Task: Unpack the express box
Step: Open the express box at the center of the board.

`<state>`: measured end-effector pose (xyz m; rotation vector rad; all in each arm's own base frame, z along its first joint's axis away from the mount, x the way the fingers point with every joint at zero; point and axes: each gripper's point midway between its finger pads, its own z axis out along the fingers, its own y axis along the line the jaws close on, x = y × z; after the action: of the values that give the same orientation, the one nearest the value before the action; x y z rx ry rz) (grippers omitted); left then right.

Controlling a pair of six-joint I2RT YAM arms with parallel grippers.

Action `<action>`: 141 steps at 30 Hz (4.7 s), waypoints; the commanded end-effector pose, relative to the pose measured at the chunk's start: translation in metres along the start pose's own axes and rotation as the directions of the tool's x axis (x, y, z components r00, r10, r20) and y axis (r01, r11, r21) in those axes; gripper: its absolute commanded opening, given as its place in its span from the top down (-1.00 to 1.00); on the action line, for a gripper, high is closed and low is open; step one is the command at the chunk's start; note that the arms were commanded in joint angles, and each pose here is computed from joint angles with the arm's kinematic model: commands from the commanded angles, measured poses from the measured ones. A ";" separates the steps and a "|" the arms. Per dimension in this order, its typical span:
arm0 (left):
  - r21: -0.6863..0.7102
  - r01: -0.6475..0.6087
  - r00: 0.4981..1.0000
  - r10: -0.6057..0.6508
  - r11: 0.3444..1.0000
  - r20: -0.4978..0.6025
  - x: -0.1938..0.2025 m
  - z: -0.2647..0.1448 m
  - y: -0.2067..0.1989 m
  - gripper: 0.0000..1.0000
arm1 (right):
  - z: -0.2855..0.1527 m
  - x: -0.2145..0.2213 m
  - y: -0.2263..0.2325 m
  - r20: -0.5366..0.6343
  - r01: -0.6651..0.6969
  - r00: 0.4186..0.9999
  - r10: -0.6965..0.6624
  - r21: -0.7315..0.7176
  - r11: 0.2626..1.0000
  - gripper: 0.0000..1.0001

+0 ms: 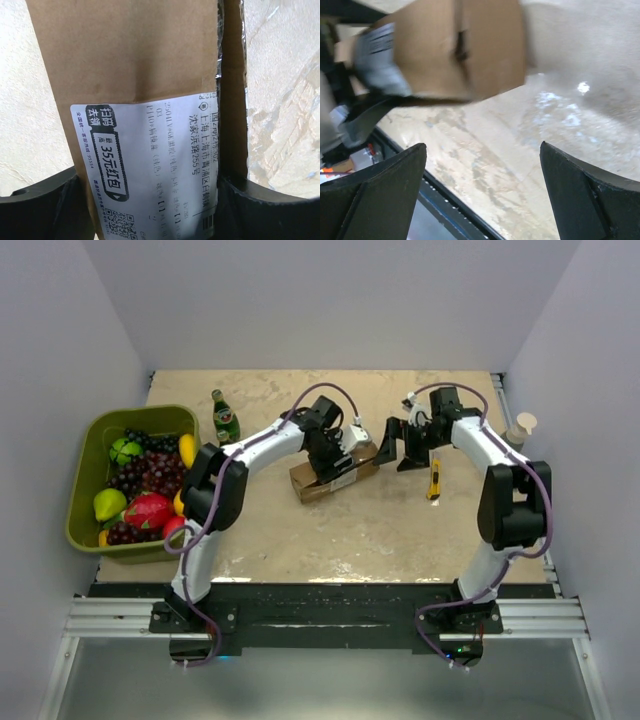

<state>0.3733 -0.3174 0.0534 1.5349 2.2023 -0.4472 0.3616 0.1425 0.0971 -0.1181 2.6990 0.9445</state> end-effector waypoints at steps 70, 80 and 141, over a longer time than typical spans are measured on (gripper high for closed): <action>0.775 0.021 0.627 -0.612 0.632 0.482 -0.121 -0.148 -0.025 0.15 | 0.043 0.017 -0.050 -0.145 0.127 0.986 -0.076 0.379 0.917 -0.78; 0.439 0.246 0.703 -0.471 0.864 0.533 -0.109 -0.109 0.040 0.48 | 0.045 0.047 -0.065 -0.196 0.129 0.979 -0.056 0.382 0.915 -0.79; -0.270 -0.399 0.908 0.418 0.876 0.014 -0.027 -0.014 -0.010 -0.25 | 0.072 0.018 0.001 -0.104 -0.148 0.982 0.158 0.100 0.984 -0.83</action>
<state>0.3823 -0.3394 0.0957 1.6202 1.7741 -0.1696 0.3682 0.1816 0.0385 0.0219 2.8623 0.8166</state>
